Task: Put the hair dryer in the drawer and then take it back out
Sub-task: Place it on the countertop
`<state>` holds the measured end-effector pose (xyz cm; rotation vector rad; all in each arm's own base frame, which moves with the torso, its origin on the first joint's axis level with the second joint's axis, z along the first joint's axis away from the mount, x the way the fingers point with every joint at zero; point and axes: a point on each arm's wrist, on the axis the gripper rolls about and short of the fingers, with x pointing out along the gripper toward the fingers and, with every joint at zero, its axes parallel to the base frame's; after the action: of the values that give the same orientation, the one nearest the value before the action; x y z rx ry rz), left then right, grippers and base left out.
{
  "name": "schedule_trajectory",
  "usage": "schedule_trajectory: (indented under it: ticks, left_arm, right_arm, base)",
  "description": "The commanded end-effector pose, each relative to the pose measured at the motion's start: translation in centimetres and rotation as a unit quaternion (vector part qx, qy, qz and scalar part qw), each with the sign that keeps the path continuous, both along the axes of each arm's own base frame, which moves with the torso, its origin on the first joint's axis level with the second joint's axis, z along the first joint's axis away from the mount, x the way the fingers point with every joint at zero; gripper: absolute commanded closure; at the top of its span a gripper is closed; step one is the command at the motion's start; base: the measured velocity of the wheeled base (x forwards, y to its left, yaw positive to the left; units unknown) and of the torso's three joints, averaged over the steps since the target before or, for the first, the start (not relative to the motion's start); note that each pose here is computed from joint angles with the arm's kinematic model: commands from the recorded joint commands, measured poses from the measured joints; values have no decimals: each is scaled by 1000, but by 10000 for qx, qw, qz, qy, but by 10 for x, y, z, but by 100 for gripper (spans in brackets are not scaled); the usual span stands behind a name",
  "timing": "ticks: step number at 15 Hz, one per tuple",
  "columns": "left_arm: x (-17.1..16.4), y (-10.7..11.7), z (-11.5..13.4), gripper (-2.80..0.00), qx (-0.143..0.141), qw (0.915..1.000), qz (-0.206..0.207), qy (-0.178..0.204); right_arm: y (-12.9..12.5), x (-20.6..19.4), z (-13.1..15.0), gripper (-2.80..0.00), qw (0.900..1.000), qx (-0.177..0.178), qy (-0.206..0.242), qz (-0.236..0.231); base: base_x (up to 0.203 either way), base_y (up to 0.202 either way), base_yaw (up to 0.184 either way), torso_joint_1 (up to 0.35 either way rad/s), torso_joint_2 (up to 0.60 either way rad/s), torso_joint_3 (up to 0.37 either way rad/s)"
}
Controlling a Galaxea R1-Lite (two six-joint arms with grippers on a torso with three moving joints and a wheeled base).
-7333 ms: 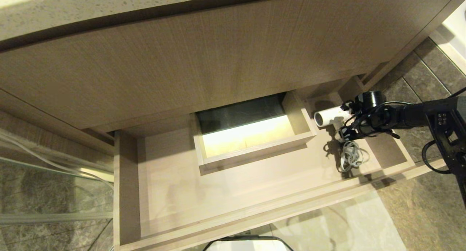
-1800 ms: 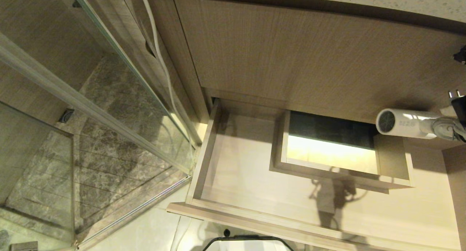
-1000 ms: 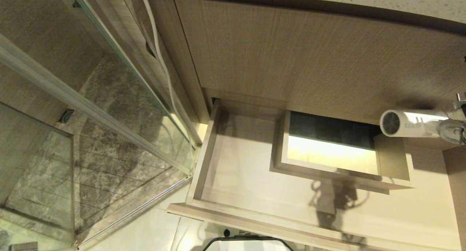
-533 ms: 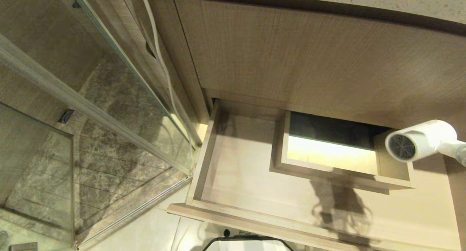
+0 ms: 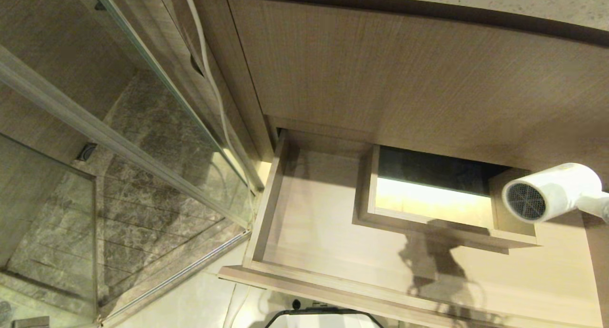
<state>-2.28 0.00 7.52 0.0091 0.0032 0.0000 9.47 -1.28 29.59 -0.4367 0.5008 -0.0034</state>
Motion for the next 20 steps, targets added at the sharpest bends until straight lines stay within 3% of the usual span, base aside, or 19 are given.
schedule_trajectory:
  ticks: [1, 20]
  left_arm:
    - [0, 0, 0, 0, 0, 10000, 7, -1]
    - [0, 0, 0, 0, 0, 10000, 8, -1]
  right_arm:
    - [1, -8, 3, 0, 9999, -5, -110, 70]
    - [6, -40, 6, 0, 9987, -18, -500, 71]
  base:
    - [0, 0, 0, 0, 0, 0]
    - [0, 0, 0, 0, 0, 0]
